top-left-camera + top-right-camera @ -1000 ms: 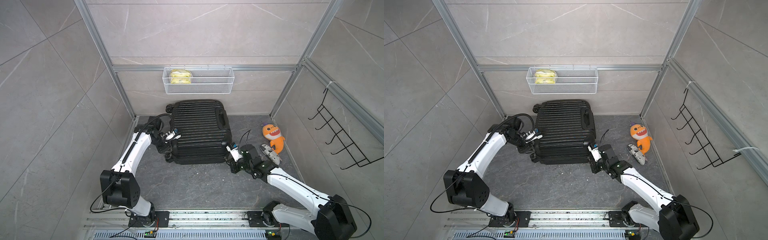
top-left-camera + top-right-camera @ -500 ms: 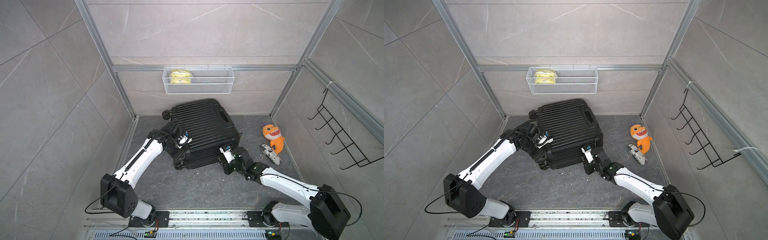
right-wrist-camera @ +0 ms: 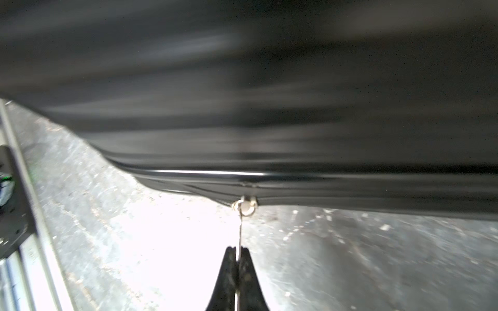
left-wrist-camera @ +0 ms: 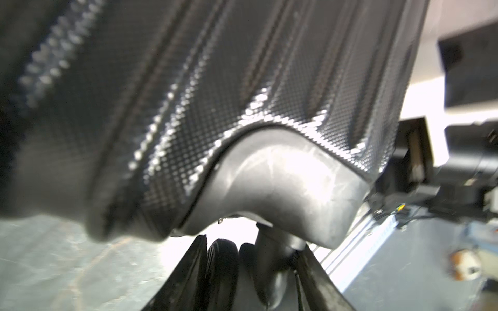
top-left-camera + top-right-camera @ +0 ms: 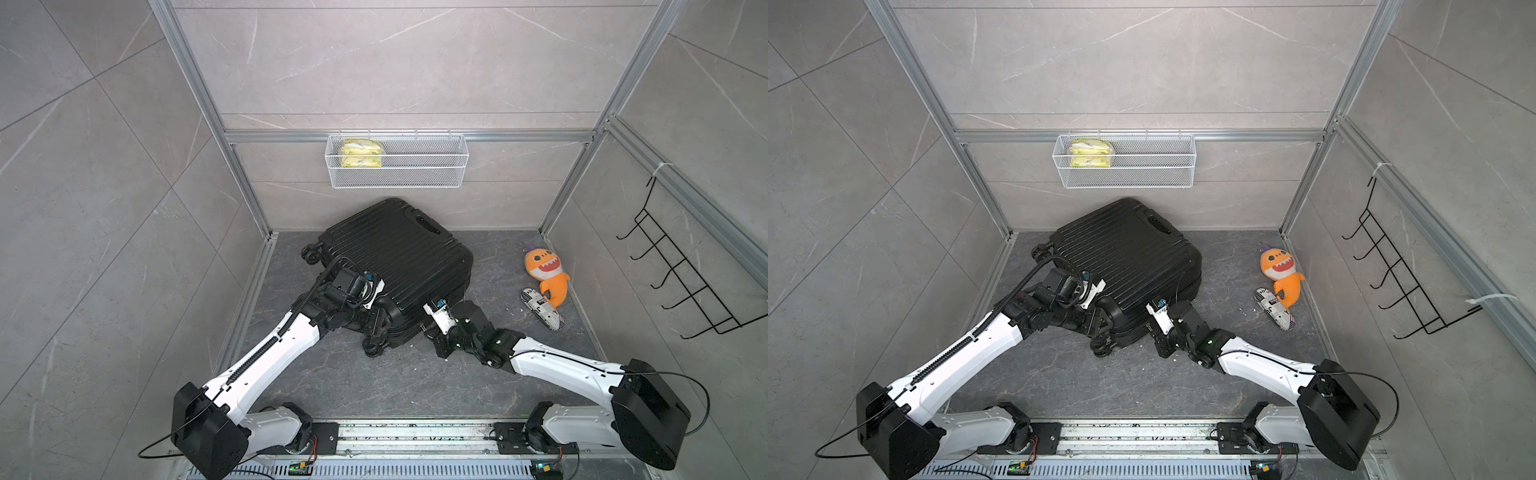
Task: Close the suitcase zippers
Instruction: Zip the zipper on the suitcase.
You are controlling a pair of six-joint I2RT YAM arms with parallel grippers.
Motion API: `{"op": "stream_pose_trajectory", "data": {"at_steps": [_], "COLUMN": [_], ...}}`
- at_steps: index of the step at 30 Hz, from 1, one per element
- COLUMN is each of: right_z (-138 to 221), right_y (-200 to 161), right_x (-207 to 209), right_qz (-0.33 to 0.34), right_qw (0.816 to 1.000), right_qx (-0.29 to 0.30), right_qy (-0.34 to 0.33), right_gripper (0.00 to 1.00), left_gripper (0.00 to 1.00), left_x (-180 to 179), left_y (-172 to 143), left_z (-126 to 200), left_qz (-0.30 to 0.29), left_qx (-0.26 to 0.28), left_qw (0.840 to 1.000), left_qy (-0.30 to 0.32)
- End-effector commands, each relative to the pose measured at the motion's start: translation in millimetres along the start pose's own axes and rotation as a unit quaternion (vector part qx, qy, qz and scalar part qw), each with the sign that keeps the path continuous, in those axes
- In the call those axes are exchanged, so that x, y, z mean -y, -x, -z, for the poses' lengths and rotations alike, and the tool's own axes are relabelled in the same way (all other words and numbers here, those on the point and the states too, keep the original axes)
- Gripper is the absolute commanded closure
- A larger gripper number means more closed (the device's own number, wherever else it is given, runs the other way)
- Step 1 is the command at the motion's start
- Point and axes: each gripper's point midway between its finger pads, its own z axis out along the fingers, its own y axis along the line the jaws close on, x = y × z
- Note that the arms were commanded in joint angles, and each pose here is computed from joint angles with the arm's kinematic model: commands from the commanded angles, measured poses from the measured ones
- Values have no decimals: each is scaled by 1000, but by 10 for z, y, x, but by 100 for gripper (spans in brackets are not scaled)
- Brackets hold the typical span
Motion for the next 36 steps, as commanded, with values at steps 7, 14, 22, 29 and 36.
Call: {"op": "stream_pose_trajectory", "data": {"at_steps": [7, 14, 22, 29, 36], "right_z": [-35, -33, -40, 89, 235], "right_y": [-16, -2, 36, -11, 24], "right_x": [-705, -1027, -863, -464, -237], "right_qz": [24, 26, 27, 37, 29], "right_qw": [991, 980, 990, 999, 998], "right_qx": [-1, 3, 14, 17, 34], "right_qy": [129, 197, 135, 20, -44], "right_gripper": [100, 100, 100, 85, 43], "left_gripper": [100, 100, 100, 47, 0], "left_x": [50, 191, 350, 461, 491], "left_y": [791, 886, 931, 944, 886], "left_z": [118, 20, -102, 79, 282], "left_qz": [153, 158, 147, 105, 70], "left_qx": [185, 196, 180, 183, 182], "left_qw": [971, 968, 972, 976, 980], "left_qy": [14, -12, -38, -49, -41]}}
